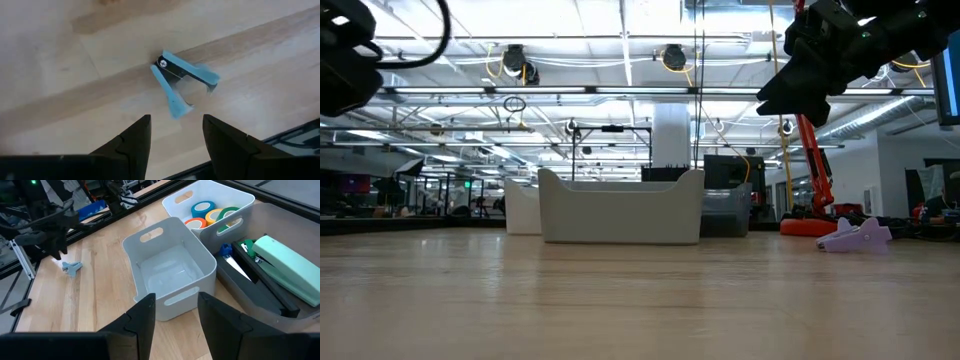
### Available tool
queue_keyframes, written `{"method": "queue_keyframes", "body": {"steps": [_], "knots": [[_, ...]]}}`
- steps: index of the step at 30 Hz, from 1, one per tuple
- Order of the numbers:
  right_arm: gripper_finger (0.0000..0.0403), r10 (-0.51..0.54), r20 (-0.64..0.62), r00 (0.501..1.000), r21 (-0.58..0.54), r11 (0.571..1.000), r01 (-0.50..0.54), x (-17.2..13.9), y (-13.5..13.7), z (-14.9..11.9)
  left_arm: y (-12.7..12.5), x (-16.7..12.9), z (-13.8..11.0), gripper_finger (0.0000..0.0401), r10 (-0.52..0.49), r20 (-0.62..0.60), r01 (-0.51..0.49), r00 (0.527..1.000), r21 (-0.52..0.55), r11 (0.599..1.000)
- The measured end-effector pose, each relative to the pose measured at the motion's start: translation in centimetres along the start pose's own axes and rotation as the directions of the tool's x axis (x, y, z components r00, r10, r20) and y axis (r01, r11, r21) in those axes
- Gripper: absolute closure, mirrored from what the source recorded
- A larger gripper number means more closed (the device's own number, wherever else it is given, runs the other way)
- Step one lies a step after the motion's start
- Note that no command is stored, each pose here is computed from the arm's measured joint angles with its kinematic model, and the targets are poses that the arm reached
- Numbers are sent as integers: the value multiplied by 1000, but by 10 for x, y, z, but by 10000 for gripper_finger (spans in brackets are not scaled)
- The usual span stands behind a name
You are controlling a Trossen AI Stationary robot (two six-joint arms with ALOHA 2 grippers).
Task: Pick and place Stapler, Stapler remover, tape
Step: Put the light blue staple remover into the gray bin
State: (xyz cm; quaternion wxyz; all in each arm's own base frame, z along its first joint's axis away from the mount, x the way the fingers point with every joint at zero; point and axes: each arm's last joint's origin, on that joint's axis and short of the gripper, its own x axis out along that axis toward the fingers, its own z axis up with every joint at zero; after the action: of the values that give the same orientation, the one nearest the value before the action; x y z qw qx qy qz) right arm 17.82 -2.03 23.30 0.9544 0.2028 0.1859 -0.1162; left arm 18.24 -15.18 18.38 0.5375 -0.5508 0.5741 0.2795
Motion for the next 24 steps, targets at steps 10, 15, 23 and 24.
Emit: {"method": "queue_keyframes", "body": {"steps": [10,15,23,24], "knots": [[264,0,-1,1000,-7,1000,0,0,0,0,3,4,-8,222,-18,49,29,999,-228,973],[264,0,-1,1000,-18,1000,0,0,0,0,2,10,-8,222,-10,60,28,998,-306,952],[264,0,-1,1000,-57,998,0,0,0,0,-4,25,-8,222,-14,68,38,998,-366,930],[264,0,-1,1000,-57,998,0,0,0,0,-4,26,-8,222,-14,68,38,998,-373,927]]}}
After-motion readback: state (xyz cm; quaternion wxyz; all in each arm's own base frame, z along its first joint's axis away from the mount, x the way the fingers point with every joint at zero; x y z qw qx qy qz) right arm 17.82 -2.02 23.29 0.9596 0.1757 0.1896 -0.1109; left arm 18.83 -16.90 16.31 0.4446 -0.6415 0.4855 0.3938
